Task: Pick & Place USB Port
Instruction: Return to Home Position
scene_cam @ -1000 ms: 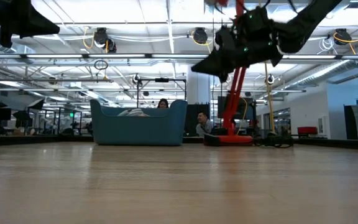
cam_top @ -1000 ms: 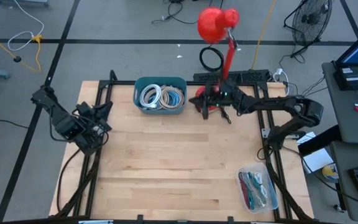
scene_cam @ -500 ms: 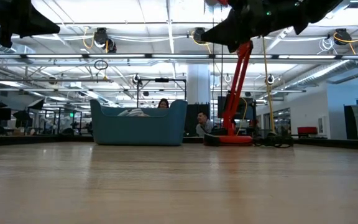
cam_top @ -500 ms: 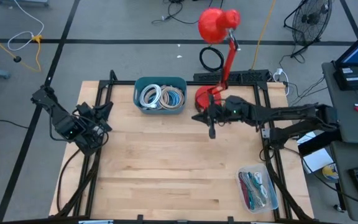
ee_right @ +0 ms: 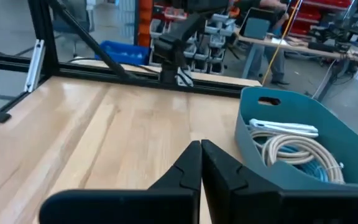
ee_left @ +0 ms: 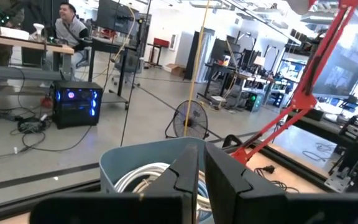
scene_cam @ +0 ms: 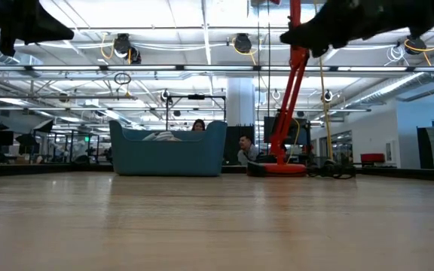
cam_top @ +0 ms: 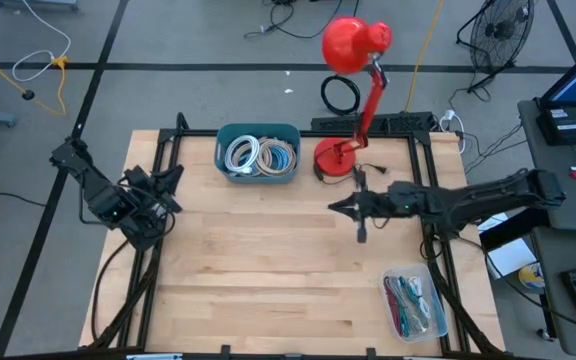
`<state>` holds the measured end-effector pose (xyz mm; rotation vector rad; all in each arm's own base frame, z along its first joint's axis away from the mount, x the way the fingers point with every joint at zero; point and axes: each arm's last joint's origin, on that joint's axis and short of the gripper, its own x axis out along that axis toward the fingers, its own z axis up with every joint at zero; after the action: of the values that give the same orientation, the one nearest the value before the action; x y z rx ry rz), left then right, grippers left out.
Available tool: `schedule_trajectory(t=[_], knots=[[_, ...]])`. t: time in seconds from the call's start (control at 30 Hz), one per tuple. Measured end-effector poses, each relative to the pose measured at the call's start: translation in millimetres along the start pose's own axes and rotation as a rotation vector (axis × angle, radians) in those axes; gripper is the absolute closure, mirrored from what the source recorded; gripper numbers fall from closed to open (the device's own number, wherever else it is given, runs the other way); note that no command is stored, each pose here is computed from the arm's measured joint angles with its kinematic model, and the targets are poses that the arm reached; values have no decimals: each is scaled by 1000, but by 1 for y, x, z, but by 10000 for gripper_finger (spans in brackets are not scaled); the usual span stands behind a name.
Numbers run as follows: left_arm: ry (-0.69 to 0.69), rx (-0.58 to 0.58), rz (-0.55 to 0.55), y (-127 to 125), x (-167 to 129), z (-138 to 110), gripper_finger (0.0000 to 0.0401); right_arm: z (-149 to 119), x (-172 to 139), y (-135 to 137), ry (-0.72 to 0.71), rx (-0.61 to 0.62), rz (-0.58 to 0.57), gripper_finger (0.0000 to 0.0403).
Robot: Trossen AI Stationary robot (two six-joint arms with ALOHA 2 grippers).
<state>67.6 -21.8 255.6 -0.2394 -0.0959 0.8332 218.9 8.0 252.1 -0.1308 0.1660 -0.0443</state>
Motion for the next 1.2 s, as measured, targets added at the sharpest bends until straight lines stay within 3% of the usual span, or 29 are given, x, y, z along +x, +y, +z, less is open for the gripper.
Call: schedule_trajectory(t=[0.43, 1.03, 1.2], knots=[[14, 32, -5, -12, 0, 1, 375, -58, -42, 1, -56, 87, -11, 403], [25, 39, -8, -12, 0, 1, 375, -74, -57, 5, 23, 133, 64, 403], [33, 40, -9, -12, 0, 1, 375, -91, -63, 9, 38, 137, 58, 403]])
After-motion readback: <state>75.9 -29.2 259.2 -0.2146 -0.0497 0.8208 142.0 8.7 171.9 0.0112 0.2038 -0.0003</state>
